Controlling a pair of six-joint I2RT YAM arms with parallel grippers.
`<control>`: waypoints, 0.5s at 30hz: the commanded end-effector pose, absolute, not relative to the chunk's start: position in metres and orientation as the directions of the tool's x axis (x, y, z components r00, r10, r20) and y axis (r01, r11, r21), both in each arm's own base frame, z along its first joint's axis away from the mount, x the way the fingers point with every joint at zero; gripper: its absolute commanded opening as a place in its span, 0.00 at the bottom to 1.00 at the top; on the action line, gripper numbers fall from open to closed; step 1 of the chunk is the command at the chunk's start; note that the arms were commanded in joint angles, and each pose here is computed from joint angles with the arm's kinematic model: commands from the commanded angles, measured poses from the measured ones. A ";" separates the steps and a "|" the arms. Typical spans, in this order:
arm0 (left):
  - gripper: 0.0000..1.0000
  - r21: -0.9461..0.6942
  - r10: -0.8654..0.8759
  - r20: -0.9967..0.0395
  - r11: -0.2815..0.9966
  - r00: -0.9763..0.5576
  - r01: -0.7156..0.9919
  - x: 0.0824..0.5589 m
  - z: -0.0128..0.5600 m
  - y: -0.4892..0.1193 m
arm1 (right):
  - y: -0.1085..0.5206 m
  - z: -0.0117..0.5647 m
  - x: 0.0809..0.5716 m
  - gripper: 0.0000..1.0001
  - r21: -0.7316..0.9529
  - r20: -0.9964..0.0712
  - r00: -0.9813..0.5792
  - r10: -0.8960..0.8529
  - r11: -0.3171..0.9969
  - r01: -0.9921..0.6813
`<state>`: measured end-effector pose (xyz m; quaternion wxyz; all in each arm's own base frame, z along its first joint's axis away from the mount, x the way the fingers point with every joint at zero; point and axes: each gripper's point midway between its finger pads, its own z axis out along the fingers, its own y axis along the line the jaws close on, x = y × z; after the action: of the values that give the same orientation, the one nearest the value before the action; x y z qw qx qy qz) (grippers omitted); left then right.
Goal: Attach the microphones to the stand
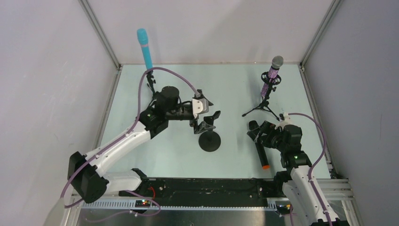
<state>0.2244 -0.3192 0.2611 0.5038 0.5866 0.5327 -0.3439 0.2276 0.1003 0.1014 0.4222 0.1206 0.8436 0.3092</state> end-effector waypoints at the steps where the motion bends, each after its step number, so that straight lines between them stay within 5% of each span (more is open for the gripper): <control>1: 1.00 0.298 0.146 -0.950 0.164 0.276 0.940 0.223 0.329 -0.316 | 0.100 0.124 0.236 0.94 0.623 -0.672 -0.570 0.472 0.777 -0.091; 10: 1.00 0.227 0.033 -0.970 0.457 0.239 0.860 0.232 0.377 -0.276 | 0.101 0.128 0.237 0.94 0.628 -0.673 -0.566 0.476 0.772 -0.096; 15: 1.00 0.027 -0.043 -0.995 0.726 0.085 0.687 0.260 0.364 -0.233 | 0.100 0.130 0.238 0.94 0.622 -0.677 -0.563 0.473 0.777 -0.095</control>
<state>0.2316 -0.2662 0.3693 0.6644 0.4059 0.5515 -0.2997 0.2290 0.1004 0.1056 0.4258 0.1198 0.8415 0.3102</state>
